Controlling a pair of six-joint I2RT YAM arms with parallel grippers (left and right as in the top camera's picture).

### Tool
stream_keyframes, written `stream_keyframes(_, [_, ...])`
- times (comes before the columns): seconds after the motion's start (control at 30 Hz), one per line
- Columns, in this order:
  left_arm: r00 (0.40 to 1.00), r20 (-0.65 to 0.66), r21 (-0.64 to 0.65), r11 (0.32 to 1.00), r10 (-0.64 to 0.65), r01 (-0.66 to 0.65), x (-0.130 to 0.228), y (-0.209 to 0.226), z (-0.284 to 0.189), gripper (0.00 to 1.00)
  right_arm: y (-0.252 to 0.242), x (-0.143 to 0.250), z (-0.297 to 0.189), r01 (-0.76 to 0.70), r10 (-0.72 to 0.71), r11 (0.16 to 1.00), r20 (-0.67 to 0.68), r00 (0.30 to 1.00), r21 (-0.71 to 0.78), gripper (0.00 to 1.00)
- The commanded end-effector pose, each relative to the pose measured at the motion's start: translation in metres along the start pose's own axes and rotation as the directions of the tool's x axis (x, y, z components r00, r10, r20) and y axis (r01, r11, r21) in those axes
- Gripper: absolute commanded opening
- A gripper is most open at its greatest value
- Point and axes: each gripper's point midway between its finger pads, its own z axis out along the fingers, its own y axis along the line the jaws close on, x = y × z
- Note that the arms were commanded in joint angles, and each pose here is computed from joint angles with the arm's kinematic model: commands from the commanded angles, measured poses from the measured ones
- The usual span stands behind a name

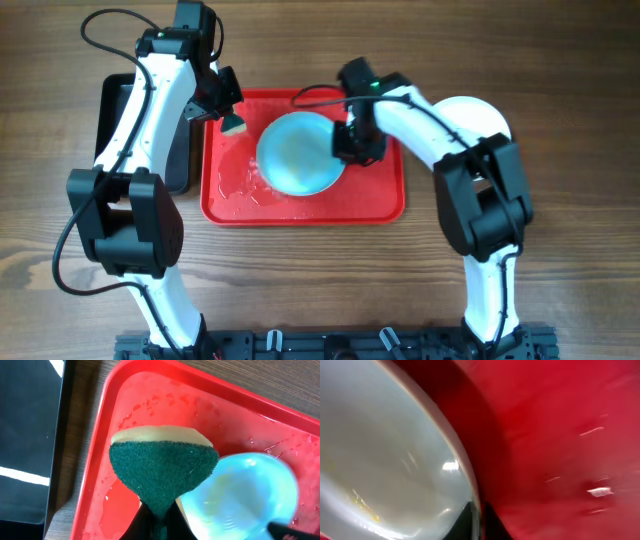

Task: Clean dirty plates on tray and stack at the side
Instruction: 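Grasp the last plate rim and drag it to the tray center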

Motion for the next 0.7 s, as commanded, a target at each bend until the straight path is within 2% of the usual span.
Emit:
stream_keyframes(0.0, [1.000,0.004,0.020,1.000,-0.011,0.011,0.002,-0.003,-0.005,0.04,0.015,0.004,0.006,0.049,-0.050,0.999,-0.007,0.999,-0.021,0.32])
stream_keyframes(0.1, [1.000,0.005,0.019,1.000,-0.011,0.011,0.002,-0.003,-0.005,0.04,0.018,-0.005,0.004,0.101,-0.100,0.994,0.024,0.995,-0.049,0.36])
stream_keyframes(0.3, [1.000,0.008,0.021,1.000,-0.011,0.011,0.001,-0.003,-0.005,0.04,0.020,-0.028,0.008,0.161,-0.155,0.986,0.107,0.982,-0.051,0.35])
stream_keyframes(0.43, [1.000,0.008,0.021,1.000,-0.010,0.010,0.001,-0.003,-0.005,0.04,0.020,-0.033,0.015,0.166,-0.159,0.984,0.118,0.980,-0.056,0.25])
stream_keyframes(0.63, [1.000,0.008,0.021,1.000,-0.011,0.011,0.001,-0.003,-0.005,0.04,0.022,-0.035,0.016,0.170,-0.161,0.984,0.129,0.979,-0.060,0.16])
stream_keyframes(0.67, [1.000,0.007,0.021,1.000,-0.011,0.011,0.001,-0.003,-0.005,0.04,0.022,-0.035,0.016,0.169,-0.160,0.984,0.129,0.979,-0.060,0.11])
